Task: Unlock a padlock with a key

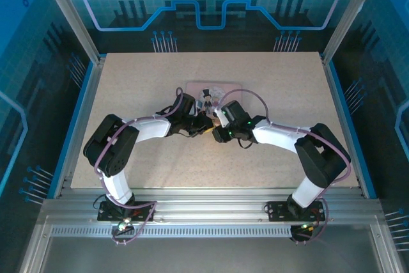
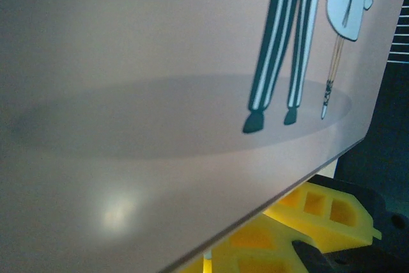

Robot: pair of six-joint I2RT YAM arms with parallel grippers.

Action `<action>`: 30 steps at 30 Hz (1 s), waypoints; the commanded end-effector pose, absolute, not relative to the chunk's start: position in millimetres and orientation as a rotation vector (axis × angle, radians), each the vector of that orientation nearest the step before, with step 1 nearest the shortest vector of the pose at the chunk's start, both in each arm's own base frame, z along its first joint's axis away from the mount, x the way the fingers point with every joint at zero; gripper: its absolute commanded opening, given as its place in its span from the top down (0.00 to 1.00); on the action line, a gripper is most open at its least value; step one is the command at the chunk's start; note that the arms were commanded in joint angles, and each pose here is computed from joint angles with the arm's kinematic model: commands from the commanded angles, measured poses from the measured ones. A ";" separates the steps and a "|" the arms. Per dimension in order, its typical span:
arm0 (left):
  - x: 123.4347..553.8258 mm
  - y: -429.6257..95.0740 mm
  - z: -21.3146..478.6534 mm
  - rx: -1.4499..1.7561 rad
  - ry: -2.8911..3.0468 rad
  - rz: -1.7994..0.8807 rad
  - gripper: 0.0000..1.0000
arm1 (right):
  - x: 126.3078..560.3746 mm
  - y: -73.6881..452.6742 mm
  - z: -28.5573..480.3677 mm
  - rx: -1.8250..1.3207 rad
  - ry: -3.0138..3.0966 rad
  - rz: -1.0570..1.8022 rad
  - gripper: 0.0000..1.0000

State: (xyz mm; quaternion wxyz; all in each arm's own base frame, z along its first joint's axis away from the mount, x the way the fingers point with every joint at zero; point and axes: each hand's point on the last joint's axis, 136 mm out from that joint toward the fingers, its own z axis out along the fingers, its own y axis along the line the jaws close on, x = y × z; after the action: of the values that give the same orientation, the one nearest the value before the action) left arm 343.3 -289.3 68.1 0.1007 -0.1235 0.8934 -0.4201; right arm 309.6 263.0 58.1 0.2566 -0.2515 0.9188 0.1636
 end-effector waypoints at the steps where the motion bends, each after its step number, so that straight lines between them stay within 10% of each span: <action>1: 338.2 -288.7 62.8 -0.379 2.694 -1.259 1.00 | 311.2 269.9 58.4 -0.713 2.486 0.433 0.63; 7: 339.9 -289.8 65.3 -0.375 2.690 -1.263 1.00 | 313.0 272.8 58.4 -0.719 2.480 0.436 0.68; 12: 339.9 -289.0 65.3 -0.379 2.691 -1.261 1.00 | 311.1 276.9 56.5 -0.751 2.482 0.457 1.00; 21: 338.3 -286.1 64.0 -0.385 2.691 -1.254 0.99 | 305.7 276.1 53.8 -0.784 2.480 0.486 1.00; 30: 331.6 -266.9 61.5 -0.440 2.662 -1.190 0.62 | 299.1 269.9 36.6 -0.912 2.509 0.403 1.00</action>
State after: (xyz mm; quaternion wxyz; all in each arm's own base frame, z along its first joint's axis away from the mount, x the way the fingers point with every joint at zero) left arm 340.6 -281.4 67.0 0.1045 -0.1242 0.8952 -0.4151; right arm 310.1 270.8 52.3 0.2541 -0.3033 0.9049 0.1570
